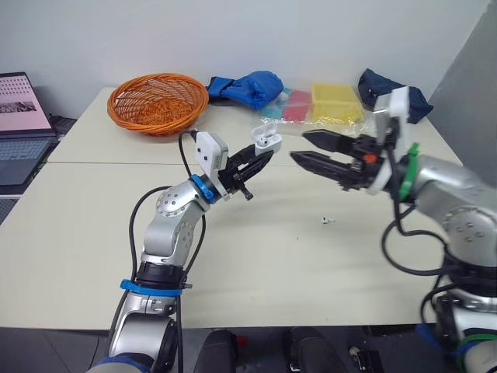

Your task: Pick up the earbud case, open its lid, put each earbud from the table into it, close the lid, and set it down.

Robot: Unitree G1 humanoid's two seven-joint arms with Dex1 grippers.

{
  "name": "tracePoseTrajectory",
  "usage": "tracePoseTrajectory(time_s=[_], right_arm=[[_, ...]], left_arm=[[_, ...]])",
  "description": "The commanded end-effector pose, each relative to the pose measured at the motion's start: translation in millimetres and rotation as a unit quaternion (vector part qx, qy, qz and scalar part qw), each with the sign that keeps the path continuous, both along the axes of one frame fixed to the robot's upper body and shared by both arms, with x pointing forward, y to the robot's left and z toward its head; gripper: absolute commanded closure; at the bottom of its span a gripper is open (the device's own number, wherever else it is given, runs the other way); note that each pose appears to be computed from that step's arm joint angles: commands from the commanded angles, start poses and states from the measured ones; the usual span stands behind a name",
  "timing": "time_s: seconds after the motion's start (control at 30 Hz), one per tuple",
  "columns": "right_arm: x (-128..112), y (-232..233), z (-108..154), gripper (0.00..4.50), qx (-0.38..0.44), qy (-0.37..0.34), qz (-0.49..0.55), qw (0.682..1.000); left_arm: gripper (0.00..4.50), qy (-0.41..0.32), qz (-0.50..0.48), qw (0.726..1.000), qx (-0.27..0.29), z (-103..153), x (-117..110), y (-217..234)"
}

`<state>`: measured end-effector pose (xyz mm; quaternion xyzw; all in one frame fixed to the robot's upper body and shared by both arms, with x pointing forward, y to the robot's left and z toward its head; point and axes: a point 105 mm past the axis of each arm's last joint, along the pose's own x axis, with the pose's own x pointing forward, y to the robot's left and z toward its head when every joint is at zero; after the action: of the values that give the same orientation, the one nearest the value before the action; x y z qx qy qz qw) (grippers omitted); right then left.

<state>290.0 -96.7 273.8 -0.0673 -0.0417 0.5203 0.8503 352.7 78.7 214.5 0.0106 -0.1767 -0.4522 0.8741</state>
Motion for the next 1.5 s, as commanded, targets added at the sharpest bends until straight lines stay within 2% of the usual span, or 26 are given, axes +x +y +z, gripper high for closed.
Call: tracePoseTrajectory(time_s=[0.03, 0.1, 0.2, 0.27, 0.4, 0.6, 1.23, 1.33, 1.5], right_arm=[[11, -27, -40, 1.79, -0.118, 0.045, -0.004, 0.992], [22, -48, -75, 1.79, -0.202, 0.05, -0.013, 0.978], [35, -63, -96, 1.79, -0.254, 0.038, -0.021, 0.966], [49, -73, -115, 1.79, -0.285, 0.054, -0.037, 0.956], [51, -73, -139, 1.79, -0.368, 0.065, 0.015, 0.927], [60, -64, -148, 1.79, -0.364, 0.074, 0.012, 0.929], [67, -57, -167, 1.79, -0.352, 0.101, 0.012, 0.93], [71, -59, -169, 2.4, -0.35, 0.103, 0.004, 0.931], [75, -62, -170, 4.06, -0.347, 0.106, -0.005, 0.932]], left_arm=[[3.72, -0.034, -0.004, 0.999, -0.005, 14, -4, 3], [3.72, -0.034, -0.005, 0.999, -0.003, 13, -4, 4], [3.72, -0.034, -0.006, 0.999, -0.002, 13, -3, 2], [3.72, -0.037, -0.005, 0.999, 0.0, 15, -3, 2], [3.72, -0.041, -0.002, 0.999, 0.009, 15, -6, 5], [3.72, -0.04, -0.001, 0.999, 0.008, 12, -12, 4], [3.72, -0.04, -0.002, 0.999, 0.009, 16, -16, 3], [3.72, -0.044, -0.004, 0.999, 0.01, 17, -16, 2], [3.72, -0.046, -0.008, 0.999, 0.009, 21, -18, -1]])
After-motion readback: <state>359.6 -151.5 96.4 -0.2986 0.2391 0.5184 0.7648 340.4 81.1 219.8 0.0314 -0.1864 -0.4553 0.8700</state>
